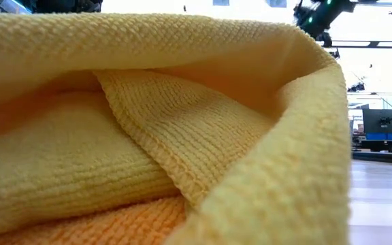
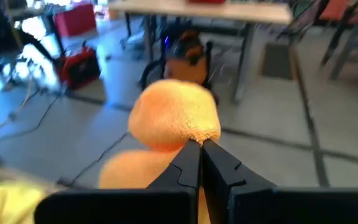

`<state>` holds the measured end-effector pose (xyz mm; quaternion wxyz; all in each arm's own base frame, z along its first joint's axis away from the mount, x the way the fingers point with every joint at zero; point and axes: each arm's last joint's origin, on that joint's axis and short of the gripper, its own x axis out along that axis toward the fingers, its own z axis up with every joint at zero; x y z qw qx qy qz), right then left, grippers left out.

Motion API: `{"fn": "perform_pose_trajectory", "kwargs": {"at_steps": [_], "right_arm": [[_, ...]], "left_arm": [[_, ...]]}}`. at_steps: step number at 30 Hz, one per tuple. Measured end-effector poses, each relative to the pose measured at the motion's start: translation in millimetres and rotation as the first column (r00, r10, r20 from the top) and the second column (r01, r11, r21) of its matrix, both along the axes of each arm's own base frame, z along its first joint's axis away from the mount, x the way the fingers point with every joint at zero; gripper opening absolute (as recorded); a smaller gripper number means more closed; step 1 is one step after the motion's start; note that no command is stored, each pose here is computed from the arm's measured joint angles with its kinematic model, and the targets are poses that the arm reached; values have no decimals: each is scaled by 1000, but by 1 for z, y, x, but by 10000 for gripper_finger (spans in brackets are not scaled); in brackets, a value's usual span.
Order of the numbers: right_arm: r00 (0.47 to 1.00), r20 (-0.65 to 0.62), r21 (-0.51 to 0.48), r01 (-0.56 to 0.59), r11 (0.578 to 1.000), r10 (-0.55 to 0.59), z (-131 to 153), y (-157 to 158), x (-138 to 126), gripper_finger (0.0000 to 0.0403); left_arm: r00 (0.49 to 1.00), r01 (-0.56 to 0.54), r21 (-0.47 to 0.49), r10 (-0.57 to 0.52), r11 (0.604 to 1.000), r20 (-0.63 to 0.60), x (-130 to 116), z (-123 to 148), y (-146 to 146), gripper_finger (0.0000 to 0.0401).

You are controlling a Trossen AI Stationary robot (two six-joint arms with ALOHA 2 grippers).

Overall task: Sort microfiber towel by color & place in baskets
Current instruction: Put the orange microfiber cloth into the right transparent bin

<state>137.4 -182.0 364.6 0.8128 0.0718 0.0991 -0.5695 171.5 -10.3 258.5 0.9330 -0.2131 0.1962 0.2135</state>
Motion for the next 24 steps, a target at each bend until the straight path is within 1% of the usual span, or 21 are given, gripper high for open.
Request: {"fn": "perform_pose_trajectory", "kwargs": {"at_steps": [2,5,7,9,12,13,15,17,22,24], "right_arm": [[1000,10,-32,10,999,-10,16,-2,-6,0],[1000,26,-16,-13,1000,13,28,-2,-12,0],[999,35,32,-40,999,39,27,0,-13,0],[997,35,120,-71,990,67,20,3,-13,0],[993,33,292,-121,949,116,6,12,-12,0],[990,32,338,-137,931,134,2,16,-10,0],[984,38,401,-177,899,176,-4,27,-8,0],[975,75,432,-220,875,209,-4,39,-4,0],[960,157,495,-281,822,233,-5,58,5,0],[947,192,528,-320,787,256,-6,62,7,0]], "left_arm": [[1000,0,0,0,1000,0,0,0,0,129],[1000,0,0,0,1000,0,0,0,0,129],[1000,0,0,0,1000,0,0,0,0,129],[1000,0,0,0,1000,0,0,0,0,129],[1000,0,0,0,1000,0,0,0,0,129],[1000,0,0,0,1000,0,0,0,0,129],[1000,0,0,0,1000,0,0,0,0,129],[1000,-3,3,3,1000,-1,0,0,0,129],[1000,-25,28,25,999,-8,-1,0,1,129],[1000,-23,41,23,999,-12,-1,0,1,129]]}}
